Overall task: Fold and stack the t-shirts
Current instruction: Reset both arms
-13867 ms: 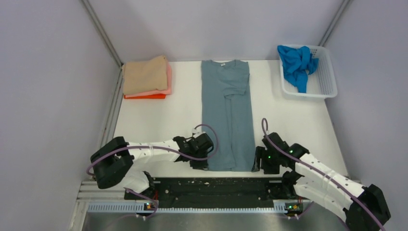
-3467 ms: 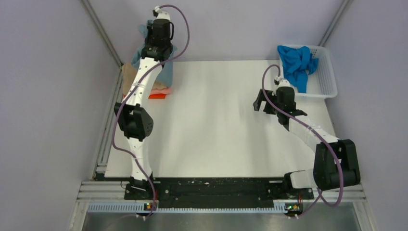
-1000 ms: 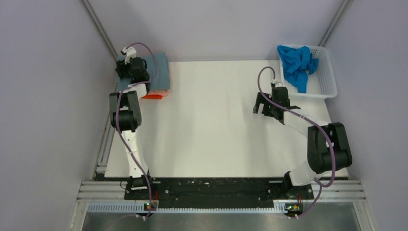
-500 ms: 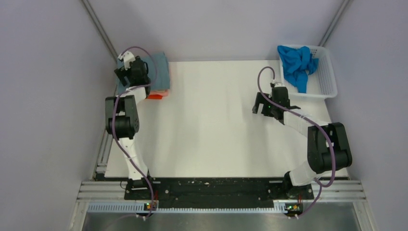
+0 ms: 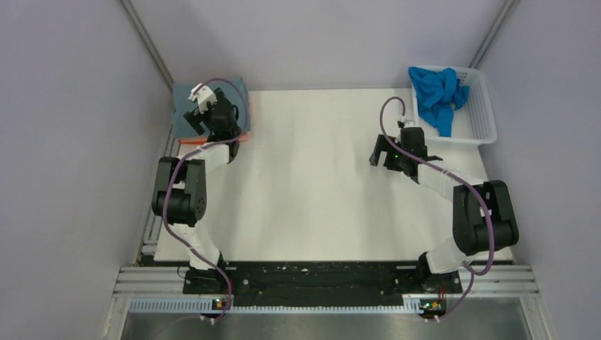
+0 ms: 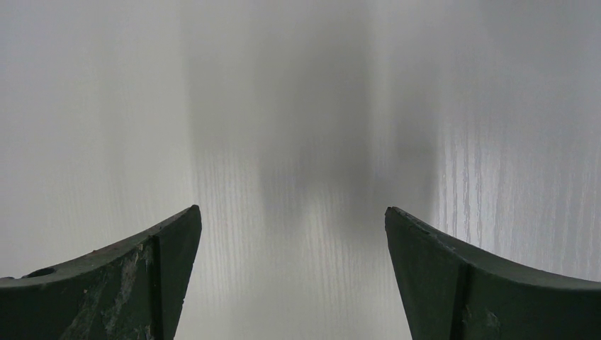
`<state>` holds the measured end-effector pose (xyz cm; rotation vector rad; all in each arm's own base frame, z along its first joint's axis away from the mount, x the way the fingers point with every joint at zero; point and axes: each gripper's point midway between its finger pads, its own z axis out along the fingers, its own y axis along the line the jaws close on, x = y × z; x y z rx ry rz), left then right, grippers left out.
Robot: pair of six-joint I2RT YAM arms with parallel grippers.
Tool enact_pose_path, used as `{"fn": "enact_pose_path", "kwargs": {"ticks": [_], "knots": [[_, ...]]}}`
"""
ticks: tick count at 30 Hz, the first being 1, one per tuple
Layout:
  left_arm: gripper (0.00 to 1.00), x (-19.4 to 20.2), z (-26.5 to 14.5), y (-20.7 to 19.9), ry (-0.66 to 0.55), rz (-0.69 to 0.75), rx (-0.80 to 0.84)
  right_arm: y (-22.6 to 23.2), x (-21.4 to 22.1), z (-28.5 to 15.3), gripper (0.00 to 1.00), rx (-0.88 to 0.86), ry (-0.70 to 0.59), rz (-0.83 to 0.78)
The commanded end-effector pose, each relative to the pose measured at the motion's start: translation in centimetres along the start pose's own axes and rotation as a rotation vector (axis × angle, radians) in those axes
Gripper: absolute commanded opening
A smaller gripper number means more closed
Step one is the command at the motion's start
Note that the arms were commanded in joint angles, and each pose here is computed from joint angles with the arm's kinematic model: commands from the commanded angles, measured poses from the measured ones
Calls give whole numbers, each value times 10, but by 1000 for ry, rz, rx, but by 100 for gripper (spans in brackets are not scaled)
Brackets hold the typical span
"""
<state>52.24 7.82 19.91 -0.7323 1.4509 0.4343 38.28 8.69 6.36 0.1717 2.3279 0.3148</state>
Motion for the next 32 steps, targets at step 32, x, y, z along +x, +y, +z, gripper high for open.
{"fn": "enact_pose_path", "kwargs": {"ticks": [32], "knots": [[99, 10, -297, 74, 539, -89, 628, -11, -23, -138, 99, 12, -437, 82]]}}
